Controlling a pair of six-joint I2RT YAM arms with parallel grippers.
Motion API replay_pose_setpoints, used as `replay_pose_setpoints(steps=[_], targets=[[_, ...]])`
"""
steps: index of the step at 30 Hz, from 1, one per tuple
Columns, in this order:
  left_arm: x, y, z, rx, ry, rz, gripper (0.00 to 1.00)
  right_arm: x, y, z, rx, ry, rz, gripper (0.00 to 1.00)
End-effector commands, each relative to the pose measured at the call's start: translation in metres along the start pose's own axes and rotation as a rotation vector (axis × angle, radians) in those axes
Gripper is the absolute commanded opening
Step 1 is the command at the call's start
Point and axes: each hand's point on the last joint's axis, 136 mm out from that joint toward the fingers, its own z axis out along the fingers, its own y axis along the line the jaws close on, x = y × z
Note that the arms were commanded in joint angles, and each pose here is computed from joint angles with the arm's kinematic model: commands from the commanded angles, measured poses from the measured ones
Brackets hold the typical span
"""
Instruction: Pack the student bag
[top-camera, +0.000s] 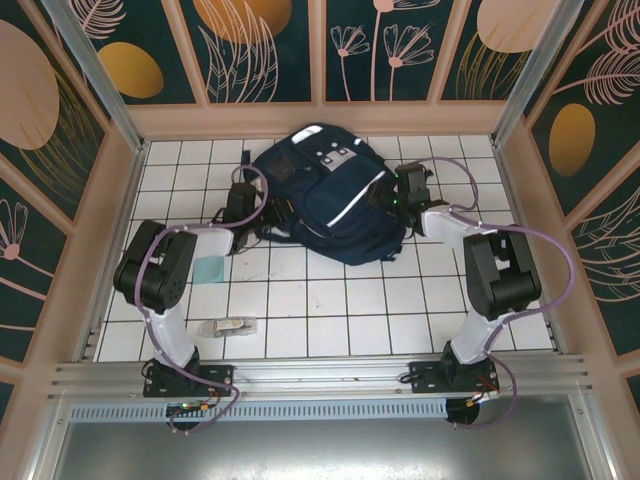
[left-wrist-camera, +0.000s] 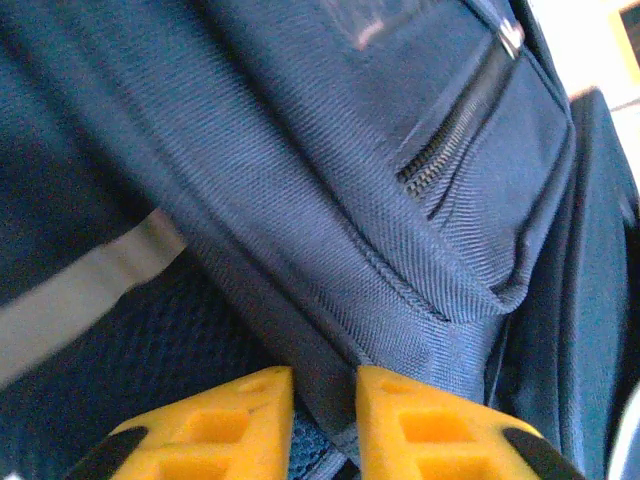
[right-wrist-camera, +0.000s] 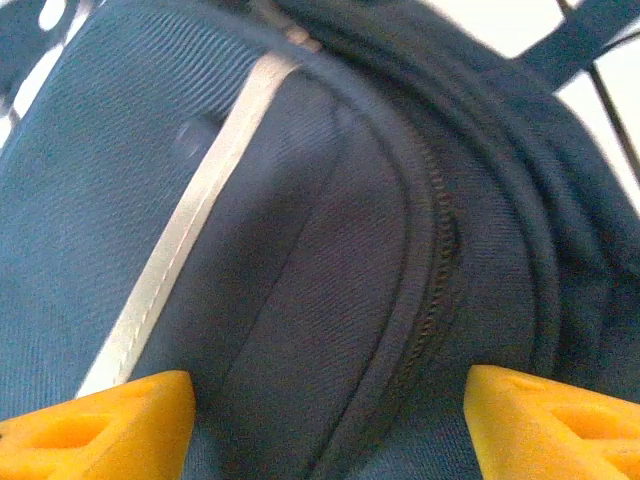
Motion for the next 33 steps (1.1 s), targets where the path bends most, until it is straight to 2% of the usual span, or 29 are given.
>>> replay_pose_setpoints(steps=[1,4,5,9,14,18,23,28,31,33], targets=[[0.051,-0.014,-0.008,0.024,0.126,-0.040,0.38,-0.028,0.000,0.009,0.016,-0.036,-0.028,0.72],[0.044,-0.027,-0.019,0.035,0.101,-0.055,0.64,-0.046,-0.003,-0.001,0.063,-0.074,-0.043,0.76],[0.035,-0.036,-0.026,0.040,0.072,-0.043,0.68,-0.051,-0.006,-0.008,0.090,-0.091,-0.052,0.78],[0.008,-0.053,-0.041,0.025,-0.013,-0.015,0.72,-0.055,-0.019,-0.045,0.182,-0.131,-0.073,0.84],[-0.014,-0.052,-0.049,-0.035,-0.105,-0.012,0.84,-0.019,-0.009,-0.089,0.146,-0.110,-0.043,0.82],[-0.020,-0.027,-0.040,-0.142,-0.140,-0.013,0.87,0.025,0.027,-0.107,0.020,-0.067,0.004,0.76],[-0.011,0.005,-0.015,-0.214,-0.116,-0.057,0.87,0.085,0.083,-0.104,-0.160,0.042,0.049,0.69],[0.001,0.013,0.003,-0.173,-0.083,-0.120,0.81,0.128,0.122,-0.077,-0.251,0.120,0.034,0.59],[0.007,0.011,0.005,-0.123,-0.080,-0.164,0.79,0.138,0.133,-0.055,-0.263,0.131,0.033,0.49],[0.009,0.011,0.005,-0.108,-0.080,-0.185,0.79,0.147,0.139,-0.042,-0.272,0.163,0.024,0.46]])
